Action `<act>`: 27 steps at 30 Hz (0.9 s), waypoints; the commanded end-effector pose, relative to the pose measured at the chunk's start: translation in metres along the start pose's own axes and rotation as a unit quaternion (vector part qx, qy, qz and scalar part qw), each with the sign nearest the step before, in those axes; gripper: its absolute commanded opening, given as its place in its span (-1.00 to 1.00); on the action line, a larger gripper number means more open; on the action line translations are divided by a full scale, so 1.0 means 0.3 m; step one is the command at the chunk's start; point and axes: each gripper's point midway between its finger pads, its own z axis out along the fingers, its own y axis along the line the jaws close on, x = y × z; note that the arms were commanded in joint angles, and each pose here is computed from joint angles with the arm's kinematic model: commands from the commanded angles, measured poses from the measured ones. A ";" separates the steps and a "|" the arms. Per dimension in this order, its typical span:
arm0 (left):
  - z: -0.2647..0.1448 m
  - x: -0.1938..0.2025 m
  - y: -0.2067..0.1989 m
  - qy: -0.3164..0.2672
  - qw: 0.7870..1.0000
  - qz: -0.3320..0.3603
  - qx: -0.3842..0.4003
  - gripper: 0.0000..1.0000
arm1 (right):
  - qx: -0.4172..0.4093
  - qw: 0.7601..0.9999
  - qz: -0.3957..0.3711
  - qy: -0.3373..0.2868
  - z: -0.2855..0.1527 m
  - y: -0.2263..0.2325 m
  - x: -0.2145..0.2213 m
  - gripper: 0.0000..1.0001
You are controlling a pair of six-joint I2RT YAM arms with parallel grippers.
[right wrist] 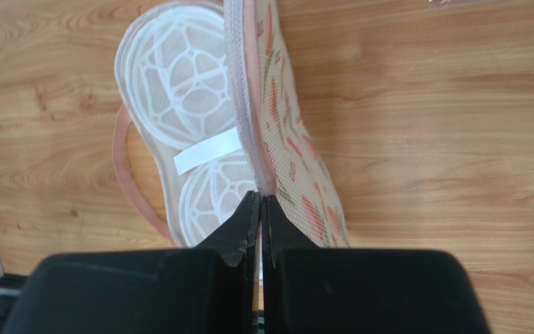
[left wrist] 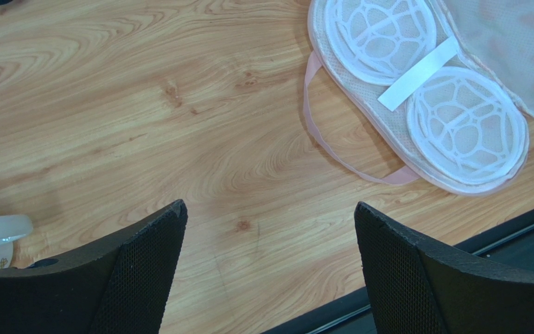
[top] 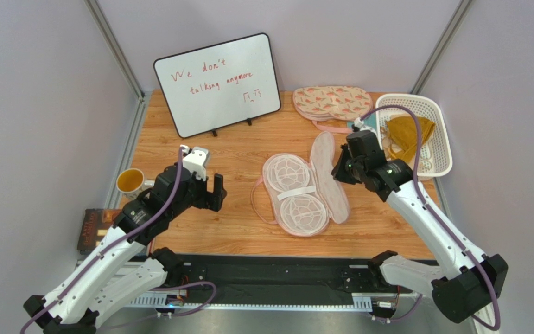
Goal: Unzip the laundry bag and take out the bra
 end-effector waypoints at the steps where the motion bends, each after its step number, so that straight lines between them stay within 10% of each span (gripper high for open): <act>1: -0.011 -0.018 0.007 -0.013 1.000 -0.003 -0.004 0.91 | -0.012 1.000 -0.006 -0.021 -0.026 0.103 -0.018 -1.00; 27: -0.010 -0.016 0.009 -0.012 1.000 -0.005 -0.006 0.91 | -0.042 0.987 -0.141 0.071 0.187 0.510 0.295 -1.00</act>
